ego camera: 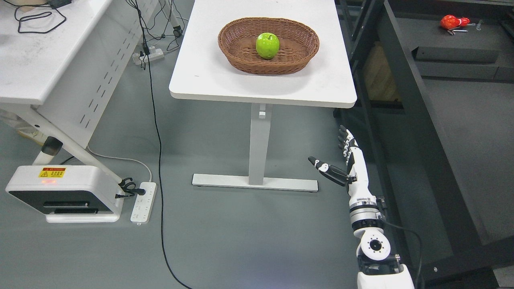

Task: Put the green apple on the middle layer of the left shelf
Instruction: 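Raise the right hand toward the wicker basket on the table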

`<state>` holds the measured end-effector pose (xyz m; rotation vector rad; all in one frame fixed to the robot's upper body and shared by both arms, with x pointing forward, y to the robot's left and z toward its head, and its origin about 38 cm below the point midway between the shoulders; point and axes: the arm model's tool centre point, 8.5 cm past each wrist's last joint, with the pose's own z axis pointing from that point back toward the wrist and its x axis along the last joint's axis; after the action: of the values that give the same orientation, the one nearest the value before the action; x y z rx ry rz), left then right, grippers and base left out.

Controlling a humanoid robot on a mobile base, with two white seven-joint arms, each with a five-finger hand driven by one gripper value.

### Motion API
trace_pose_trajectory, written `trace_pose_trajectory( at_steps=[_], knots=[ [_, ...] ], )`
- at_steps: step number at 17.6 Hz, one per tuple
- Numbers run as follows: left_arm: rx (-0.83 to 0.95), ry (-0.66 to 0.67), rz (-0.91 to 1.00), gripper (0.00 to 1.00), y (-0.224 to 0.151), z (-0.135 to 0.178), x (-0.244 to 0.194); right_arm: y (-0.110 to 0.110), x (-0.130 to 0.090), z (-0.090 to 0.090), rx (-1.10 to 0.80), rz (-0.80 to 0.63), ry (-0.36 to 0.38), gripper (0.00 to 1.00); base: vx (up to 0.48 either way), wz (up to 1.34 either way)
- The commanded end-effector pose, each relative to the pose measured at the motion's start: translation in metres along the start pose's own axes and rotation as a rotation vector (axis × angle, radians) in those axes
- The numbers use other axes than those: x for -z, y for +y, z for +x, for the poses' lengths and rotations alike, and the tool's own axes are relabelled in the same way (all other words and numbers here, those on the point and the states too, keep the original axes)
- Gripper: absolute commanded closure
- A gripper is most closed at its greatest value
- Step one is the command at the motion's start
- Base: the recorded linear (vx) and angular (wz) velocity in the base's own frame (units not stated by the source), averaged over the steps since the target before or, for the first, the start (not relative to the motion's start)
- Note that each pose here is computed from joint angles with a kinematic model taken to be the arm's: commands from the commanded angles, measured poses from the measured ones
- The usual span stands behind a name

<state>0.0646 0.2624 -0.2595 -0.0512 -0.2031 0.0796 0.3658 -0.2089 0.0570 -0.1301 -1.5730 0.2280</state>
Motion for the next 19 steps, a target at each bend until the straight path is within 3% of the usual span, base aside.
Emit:
trace_pose_trajectory(
  at_steps=[1,8,11,12,14,16,19],
  knots=[
    [0.001,-0.002,0.018,0.00,0.011,0.001,-0.001,-0.005,-0.006,-0.008,-0.016,0.000,0.019,0.00,0.000,0.00],
    [0.004,-0.002,0.017,0.00,0.011,0.001,-0.001,-0.010,-0.008,-0.009,0.002,-0.006,0.013,0.00,0.000,0.00],
    [0.004,-0.002,0.017,0.00,0.011,0.001,-0.001,-0.018,-0.004,0.004,-0.008,-0.027,-0.078,0.00,0.000,0.00],
    [0.004,-0.002,0.017,0.00,0.011,0.001,-0.001,-0.017,0.000,0.008,-0.069,-0.024,-0.091,0.00,0.000,0.00],
    [0.004,-0.002,0.017,0.00,0.011,0.001,-0.001,-0.034,0.016,0.027,-0.492,-0.032,-0.155,0.01,0.000,0.00],
    [0.001,-0.002,0.018,0.00,0.011,0.001,-0.001,-0.029,0.019,0.034,-0.883,-0.086,-0.189,0.01,0.000,0.00],
    [0.004,-0.002,0.017,0.00,0.011,0.001,-0.001,0.003,0.011,0.033,-0.893,-0.055,-0.196,0.00,0.006,0.00]
  ],
)
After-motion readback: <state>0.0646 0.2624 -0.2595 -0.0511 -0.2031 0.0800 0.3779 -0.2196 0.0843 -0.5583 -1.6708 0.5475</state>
